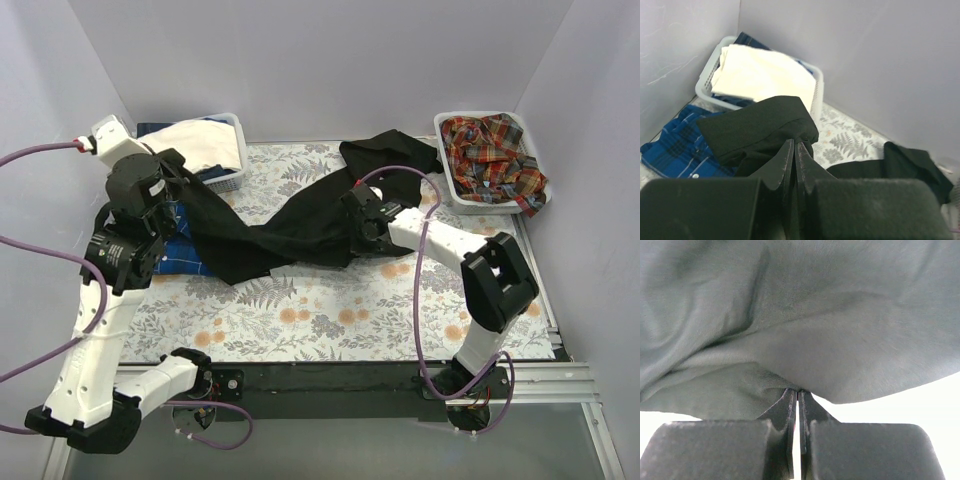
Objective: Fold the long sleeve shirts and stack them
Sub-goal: Flatten the shirt out
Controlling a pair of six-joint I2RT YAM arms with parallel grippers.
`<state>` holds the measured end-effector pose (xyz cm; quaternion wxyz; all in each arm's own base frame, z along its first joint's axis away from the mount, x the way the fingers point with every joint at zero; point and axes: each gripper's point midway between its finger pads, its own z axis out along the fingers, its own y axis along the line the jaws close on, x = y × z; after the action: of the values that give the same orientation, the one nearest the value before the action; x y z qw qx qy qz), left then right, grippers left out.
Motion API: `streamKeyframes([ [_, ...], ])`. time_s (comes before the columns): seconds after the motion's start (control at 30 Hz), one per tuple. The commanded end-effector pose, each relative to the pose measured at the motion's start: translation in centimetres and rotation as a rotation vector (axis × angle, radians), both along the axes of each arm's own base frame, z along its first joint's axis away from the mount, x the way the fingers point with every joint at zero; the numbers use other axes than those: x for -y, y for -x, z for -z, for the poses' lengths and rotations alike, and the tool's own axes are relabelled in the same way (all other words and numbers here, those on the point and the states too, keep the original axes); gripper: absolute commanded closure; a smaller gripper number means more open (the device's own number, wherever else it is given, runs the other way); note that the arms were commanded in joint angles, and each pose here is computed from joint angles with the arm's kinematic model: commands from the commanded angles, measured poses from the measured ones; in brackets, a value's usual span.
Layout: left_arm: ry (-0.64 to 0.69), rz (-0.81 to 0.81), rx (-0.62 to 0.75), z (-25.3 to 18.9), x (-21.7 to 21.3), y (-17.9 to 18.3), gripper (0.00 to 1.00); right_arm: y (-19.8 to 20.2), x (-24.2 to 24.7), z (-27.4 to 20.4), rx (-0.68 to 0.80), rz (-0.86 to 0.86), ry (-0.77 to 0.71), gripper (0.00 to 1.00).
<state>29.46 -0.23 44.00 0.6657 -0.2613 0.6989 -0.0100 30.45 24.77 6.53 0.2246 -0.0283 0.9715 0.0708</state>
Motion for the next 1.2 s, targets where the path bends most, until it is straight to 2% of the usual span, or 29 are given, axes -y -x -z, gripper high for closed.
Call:
streamKeyframes([
  [0.0,-0.056,-0.034,-0.045,2.5,-0.4,-0.9,1.00,-1.4,0.7,-6.1,0.131,-0.014,-0.004,0.99],
  [0.1,-0.079,-0.043,-0.080,4.3,-0.2,-2.0,1.00,-0.4,1.4,-7.4,0.097,-0.054,0.031,0.99],
  [0.13,-0.085,-0.045,-0.093,4.7,-0.2,-2.2,1.00,1.5,2.5,-7.0,0.018,-0.074,0.072,0.99],
  [0.23,-0.084,-0.041,-0.135,6.2,0.3,-3.1,1.00,5.7,5.3,-6.6,-0.089,-0.103,0.122,0.99],
  [0.27,-0.078,-0.032,-0.138,6.4,0.5,-3.2,1.00,7.0,6.2,-7.8,-0.070,-0.090,0.096,0.99],
  [0.3,-0.066,-0.028,-0.135,6.5,0.7,-3.3,1.00,9.4,8.2,-6.0,-0.127,-0.077,0.138,0.99],
  [0.4,-0.033,-0.009,-0.132,7.0,1.1,-3.1,1.00,14.1,12.7,-5.6,-0.170,0.013,0.187,0.99],
  [0.47,-0.019,-0.002,-0.157,8.0,1.2,-2.6,1.00,16.3,14.5,-5.9,-0.168,0.092,0.164,0.99],
  [0.53,0.034,0.027,-0.143,8.1,1.6,-1.5,1.00,19.1,16.3,-5.0,-0.227,0.141,0.184,0.99],
  [0.6,0.062,0.055,-0.175,9.9,1.9,-0.3,1.00,20.7,16.9,-4.8,-0.229,0.195,0.135,0.99],
  [0.7,0.127,0.101,-0.132,10.0,2.1,2.2,1.00,22.5,16.7,-3.7,-0.283,0.198,0.076,0.99],
  [0.73,0.147,0.106,-0.089,9.1,1.7,3.3,1.00,23.1,16.7,-3.1,-0.306,0.189,0.078,0.83],
  [0.8,0.148,0.100,-0.045,8.2,1.2,4.2,1.00,23.5,16.9,-2.7,-0.330,0.170,0.092,0.63],
  [0.83,0.145,0.102,-0.024,7.7,1.0,4.6,1.00,23.7,17.0,-2.5,-0.339,0.164,0.098,0.50],
  [0.87,0.130,0.113,0.010,6.8,0.7,5.3,1.00,23.6,17.0,-2.5,-0.337,0.168,0.100,0.43],
  [0.93,0.123,0.131,0.018,6.6,0.7,5.9,1.00,23.3,17.4,-2.6,-0.316,0.197,0.117,0.38],
  [1.1,0.153,0.149,-0.035,9.3,0.8,7.6,0.99,20.4,18.0,-4.2,-0.192,0.291,0.158,0.38],
  [1.13,0.155,0.146,-0.074,10.7,0.7,7.9,0.95,19.8,18.0,-4.5,-0.182,0.303,0.180,0.39],
  [1.17,0.162,0.147,-0.081,11.0,0.7,8.3,0.84,18.9,17.9,-5.0,-0.154,0.311,0.185,0.39],
])
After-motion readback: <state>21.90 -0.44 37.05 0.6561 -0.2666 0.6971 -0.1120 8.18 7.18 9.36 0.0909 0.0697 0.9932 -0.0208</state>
